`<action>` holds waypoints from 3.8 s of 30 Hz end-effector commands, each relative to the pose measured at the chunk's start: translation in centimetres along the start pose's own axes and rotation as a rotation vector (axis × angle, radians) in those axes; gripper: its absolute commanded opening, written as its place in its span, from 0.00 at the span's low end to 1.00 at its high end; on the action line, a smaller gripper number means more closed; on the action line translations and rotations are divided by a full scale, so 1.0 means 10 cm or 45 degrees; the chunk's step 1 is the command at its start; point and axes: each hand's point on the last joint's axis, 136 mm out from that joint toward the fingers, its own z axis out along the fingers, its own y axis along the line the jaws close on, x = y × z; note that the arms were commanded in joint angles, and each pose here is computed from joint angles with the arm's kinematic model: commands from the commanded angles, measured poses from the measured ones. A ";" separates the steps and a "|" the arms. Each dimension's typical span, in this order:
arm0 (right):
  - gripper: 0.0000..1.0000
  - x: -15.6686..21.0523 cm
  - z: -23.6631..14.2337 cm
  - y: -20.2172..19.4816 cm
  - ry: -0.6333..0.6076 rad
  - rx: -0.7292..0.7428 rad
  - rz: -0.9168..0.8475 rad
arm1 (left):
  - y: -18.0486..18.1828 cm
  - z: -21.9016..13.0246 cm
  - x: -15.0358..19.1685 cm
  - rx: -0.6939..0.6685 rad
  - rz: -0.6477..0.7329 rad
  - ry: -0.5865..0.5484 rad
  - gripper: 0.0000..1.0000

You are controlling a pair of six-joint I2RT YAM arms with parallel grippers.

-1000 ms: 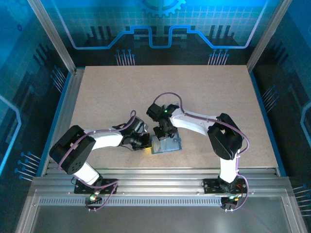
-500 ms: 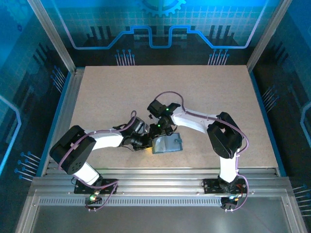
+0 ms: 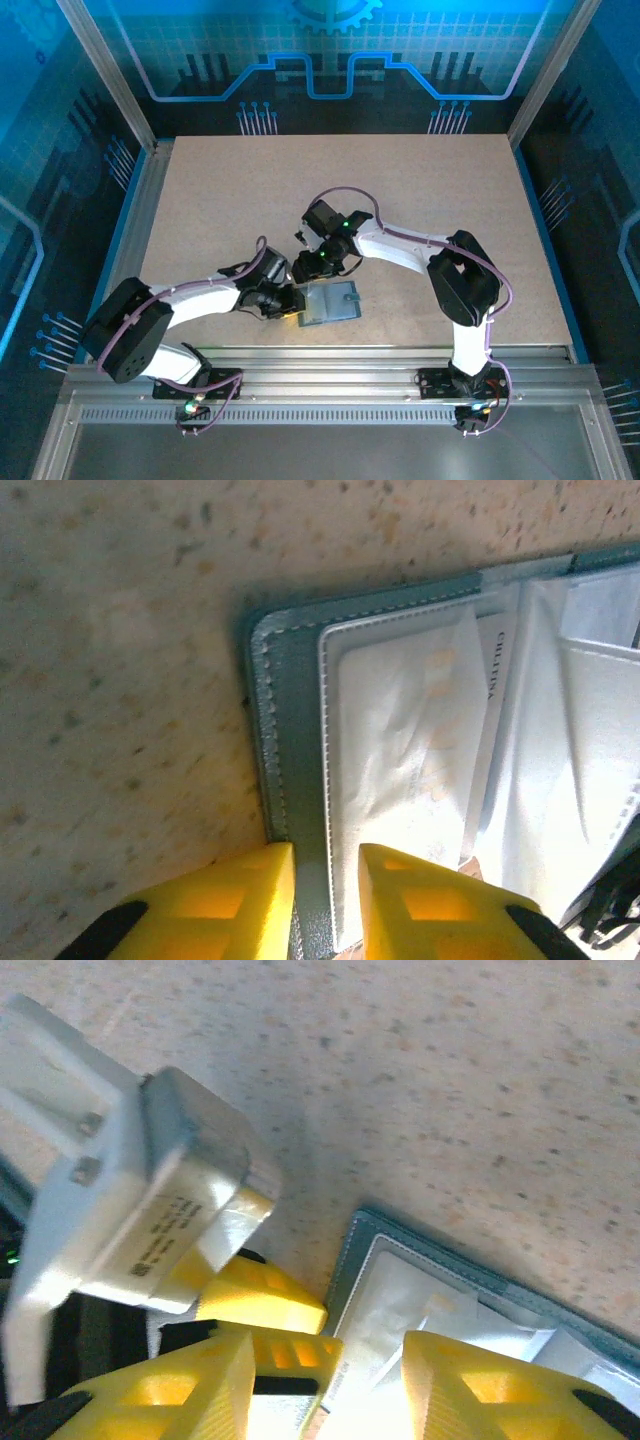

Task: Put the credit cards into the card holder
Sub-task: Flip over the card slot in the card holder, then pick up the credit card from the storage box.

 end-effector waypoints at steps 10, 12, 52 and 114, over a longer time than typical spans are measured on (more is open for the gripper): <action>0.47 -0.30 -0.47 0.23 -0.130 -0.023 -0.103 | 0.19 -0.45 0.12 -0.030 -0.076 -0.052 0.47; 0.47 -0.40 -0.66 0.02 -0.183 0.128 -0.081 | 0.12 -0.54 0.09 -0.022 -0.044 -0.075 0.53; 0.27 -0.79 -1.10 -1.90 -0.152 0.707 0.284 | -0.05 -0.04 -0.27 -0.088 0.025 0.023 0.49; 0.00 -0.65 -1.78 -0.86 -0.429 0.405 0.103 | -0.12 -0.22 -0.28 -0.064 0.058 -0.001 0.50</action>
